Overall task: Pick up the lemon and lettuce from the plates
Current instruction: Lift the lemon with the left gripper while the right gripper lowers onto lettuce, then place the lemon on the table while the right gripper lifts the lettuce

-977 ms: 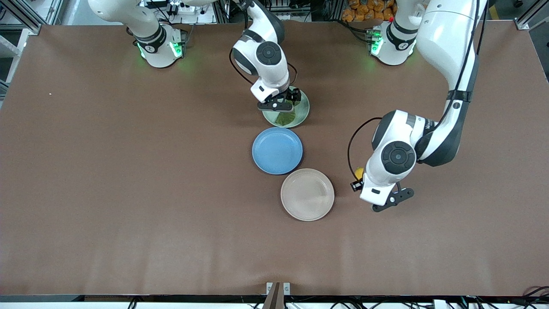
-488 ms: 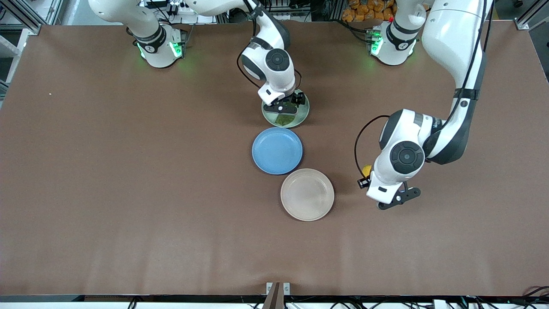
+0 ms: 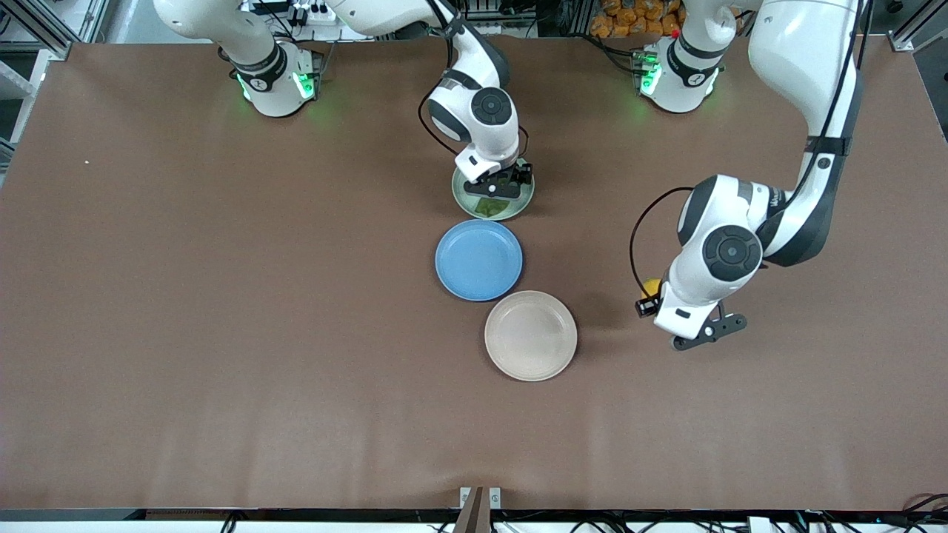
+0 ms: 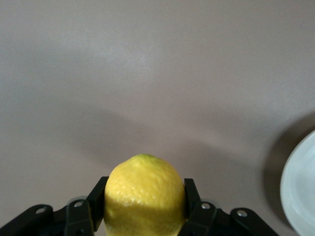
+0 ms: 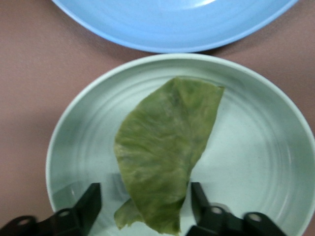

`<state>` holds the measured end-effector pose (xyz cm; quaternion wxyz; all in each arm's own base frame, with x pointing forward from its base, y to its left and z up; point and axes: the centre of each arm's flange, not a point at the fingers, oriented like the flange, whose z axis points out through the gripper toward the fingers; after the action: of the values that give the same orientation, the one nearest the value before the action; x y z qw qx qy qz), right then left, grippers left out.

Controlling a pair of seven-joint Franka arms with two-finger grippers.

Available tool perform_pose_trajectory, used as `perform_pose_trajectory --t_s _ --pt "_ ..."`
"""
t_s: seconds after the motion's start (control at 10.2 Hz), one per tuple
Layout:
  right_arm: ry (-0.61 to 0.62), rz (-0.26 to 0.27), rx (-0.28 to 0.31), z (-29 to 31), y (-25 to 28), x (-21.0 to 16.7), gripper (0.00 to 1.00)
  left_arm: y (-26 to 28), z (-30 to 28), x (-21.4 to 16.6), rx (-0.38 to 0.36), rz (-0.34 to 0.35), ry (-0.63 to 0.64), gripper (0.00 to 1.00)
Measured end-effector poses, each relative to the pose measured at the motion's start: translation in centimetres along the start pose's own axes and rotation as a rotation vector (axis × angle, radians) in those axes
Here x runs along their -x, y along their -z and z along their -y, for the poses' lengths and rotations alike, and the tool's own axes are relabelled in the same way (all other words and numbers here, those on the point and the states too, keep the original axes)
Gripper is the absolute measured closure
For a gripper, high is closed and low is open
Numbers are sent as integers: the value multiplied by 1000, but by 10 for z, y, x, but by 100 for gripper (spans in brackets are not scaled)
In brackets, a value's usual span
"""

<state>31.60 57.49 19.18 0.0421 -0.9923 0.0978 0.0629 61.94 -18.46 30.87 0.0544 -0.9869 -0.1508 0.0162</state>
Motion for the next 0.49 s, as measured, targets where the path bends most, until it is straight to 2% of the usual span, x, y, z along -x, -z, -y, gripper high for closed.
perform_pose_trajectory --t_s 0.1,0.2,0.29,0.49 --pt "-2 -2 -3 1 1 -1 39 2 11 3 2 -4 -21 35" --pt "-2 -4 -7 3 3 -2 59 3 24 2 6 -8 -40 35" --pt "-2 -6 -12 4 5 -2 74 2 33 -1 11 -13 -58 35" --pt "-3 -10 -17 6 8 -4 97 -7 50 -10 23 -27 -115 35"
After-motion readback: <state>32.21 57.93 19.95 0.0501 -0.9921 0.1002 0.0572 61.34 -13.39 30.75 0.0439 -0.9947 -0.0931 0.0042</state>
